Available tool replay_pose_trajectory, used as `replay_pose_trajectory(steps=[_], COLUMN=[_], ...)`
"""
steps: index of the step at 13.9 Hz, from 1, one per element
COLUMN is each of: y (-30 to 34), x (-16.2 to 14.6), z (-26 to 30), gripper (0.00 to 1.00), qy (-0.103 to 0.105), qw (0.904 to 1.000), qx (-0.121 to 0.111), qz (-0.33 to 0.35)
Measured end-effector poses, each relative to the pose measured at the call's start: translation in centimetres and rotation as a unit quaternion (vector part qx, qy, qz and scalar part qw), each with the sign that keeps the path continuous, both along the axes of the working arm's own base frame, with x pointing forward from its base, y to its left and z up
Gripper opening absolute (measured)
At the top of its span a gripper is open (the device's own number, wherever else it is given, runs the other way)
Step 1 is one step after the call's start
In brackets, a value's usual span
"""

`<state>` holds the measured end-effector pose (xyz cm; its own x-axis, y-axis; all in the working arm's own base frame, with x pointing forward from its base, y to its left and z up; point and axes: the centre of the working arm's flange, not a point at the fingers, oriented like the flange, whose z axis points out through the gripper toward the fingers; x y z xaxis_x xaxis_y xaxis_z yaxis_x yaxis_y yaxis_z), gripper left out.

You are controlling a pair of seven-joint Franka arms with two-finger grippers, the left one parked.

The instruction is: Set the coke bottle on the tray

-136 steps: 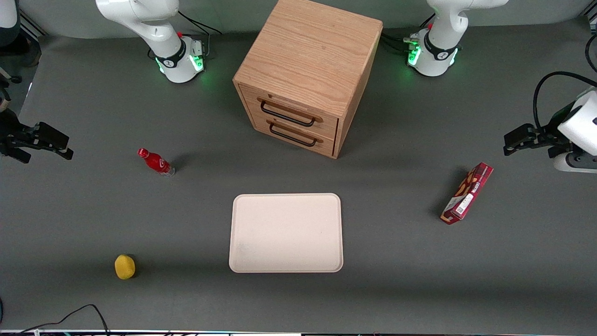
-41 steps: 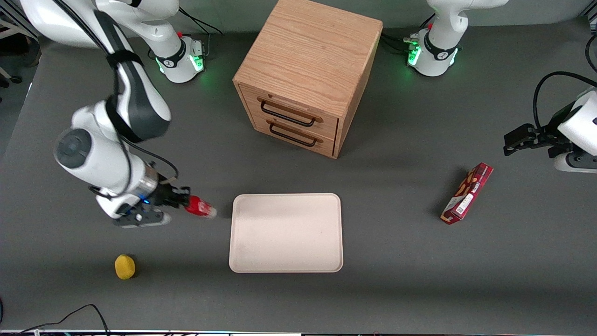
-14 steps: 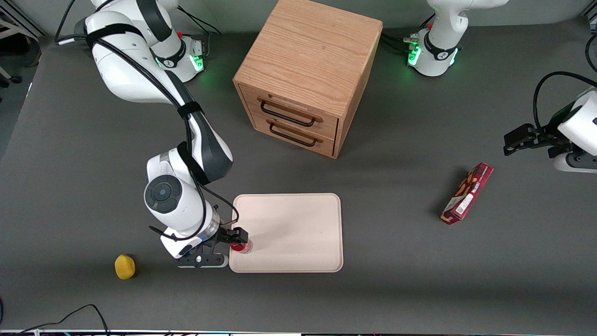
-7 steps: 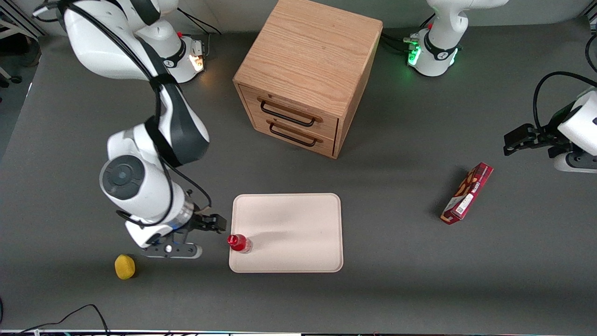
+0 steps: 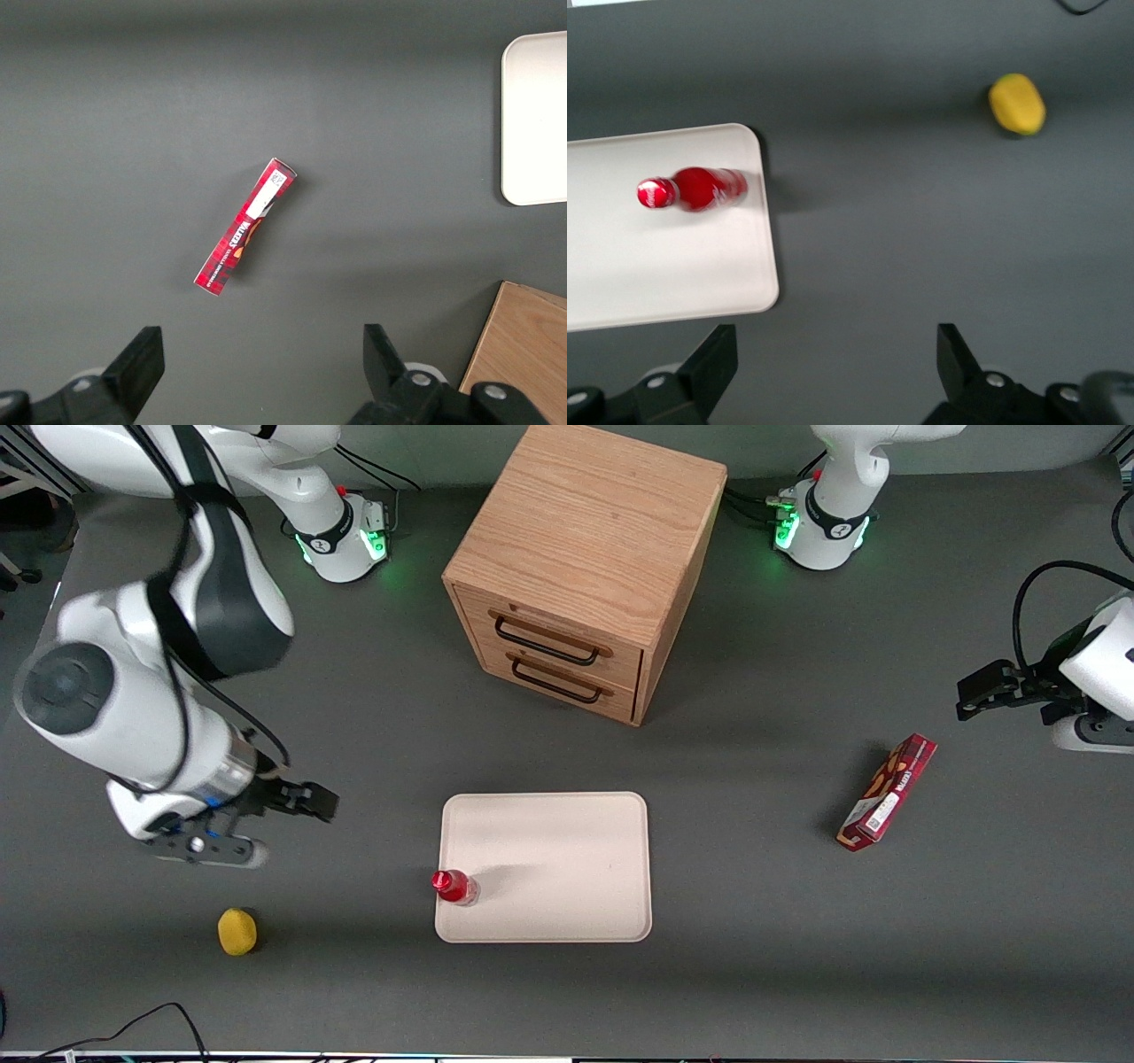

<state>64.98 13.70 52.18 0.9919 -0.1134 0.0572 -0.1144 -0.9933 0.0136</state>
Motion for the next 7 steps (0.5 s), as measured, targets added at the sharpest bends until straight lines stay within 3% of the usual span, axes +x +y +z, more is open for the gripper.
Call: replay_pose_trajectory(steps=[5, 7], y=[-11.0, -13.4], x=[-4.1, -4.6], z=[8.2, 6.4], gripper=[1.00, 1.00], qy=[-0.052, -0.046], qw=[0.9984, 0.9936], qx=[0.004, -0.008], qz=[0.020, 0.103])
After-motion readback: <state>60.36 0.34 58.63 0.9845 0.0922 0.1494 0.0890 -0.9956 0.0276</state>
